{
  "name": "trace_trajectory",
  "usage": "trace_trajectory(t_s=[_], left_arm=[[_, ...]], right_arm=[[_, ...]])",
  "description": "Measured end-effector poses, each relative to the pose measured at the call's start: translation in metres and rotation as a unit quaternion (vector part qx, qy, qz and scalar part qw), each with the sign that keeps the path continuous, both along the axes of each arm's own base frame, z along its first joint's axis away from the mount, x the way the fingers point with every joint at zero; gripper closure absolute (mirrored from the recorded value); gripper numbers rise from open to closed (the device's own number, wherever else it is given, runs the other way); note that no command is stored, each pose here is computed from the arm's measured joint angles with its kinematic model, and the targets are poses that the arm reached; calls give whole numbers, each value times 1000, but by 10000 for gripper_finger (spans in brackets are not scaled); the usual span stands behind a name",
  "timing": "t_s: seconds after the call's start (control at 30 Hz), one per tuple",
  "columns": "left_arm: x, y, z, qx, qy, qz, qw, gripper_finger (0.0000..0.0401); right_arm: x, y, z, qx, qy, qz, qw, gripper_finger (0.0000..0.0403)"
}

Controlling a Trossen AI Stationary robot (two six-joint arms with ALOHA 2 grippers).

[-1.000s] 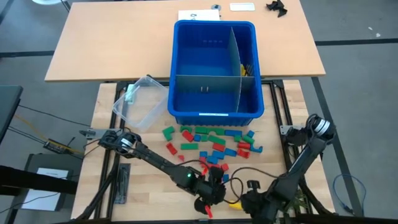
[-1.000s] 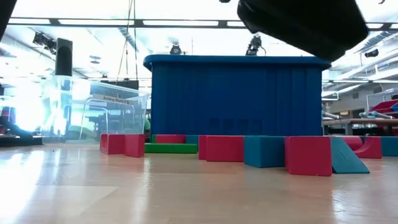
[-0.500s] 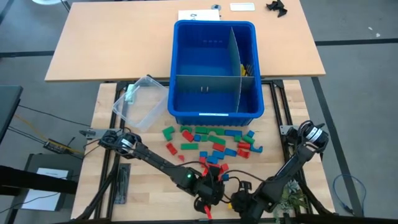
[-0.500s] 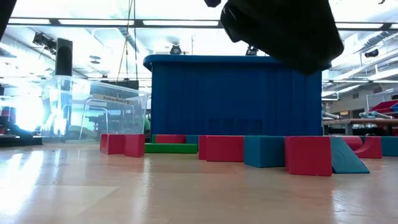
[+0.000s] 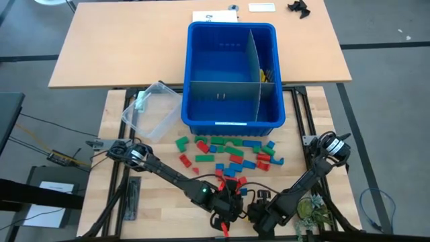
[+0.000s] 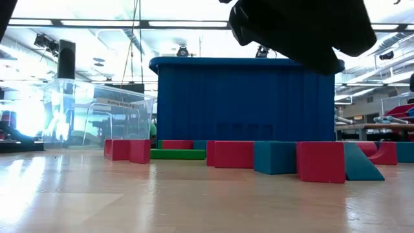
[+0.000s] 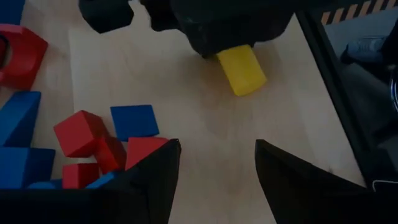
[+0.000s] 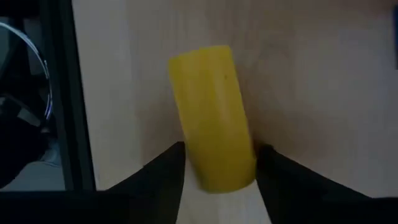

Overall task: Sort blocks
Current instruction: Put the yellow block into the blue bin

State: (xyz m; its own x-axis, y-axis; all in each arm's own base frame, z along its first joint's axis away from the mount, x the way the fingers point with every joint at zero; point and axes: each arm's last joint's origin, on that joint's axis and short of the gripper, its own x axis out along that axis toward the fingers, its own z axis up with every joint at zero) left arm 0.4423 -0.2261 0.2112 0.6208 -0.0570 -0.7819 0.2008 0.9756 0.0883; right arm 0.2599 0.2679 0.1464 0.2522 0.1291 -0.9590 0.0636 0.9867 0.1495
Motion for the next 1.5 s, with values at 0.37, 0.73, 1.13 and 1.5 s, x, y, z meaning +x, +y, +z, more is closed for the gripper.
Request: trace_trajectory(t_s=[0.37, 0.73, 1.13, 1.5], left_arm=[[0, 0, 0, -23, 0, 27, 999, 184], [-31, -5, 34, 23, 8, 59, 998, 184], [-79, 6, 82, 181, -34, 149, 972, 184], [-89, 12, 61, 204, 17, 165, 965, 238]], right_arm=[[0, -2, 7, -10, -21, 3, 1000, 278], [-30, -8, 71, 18, -69, 20, 997, 278], [-55, -67, 156, -31, -227, -75, 971, 278], [-53, -208, 209, -166, -281, -267, 907, 278]])
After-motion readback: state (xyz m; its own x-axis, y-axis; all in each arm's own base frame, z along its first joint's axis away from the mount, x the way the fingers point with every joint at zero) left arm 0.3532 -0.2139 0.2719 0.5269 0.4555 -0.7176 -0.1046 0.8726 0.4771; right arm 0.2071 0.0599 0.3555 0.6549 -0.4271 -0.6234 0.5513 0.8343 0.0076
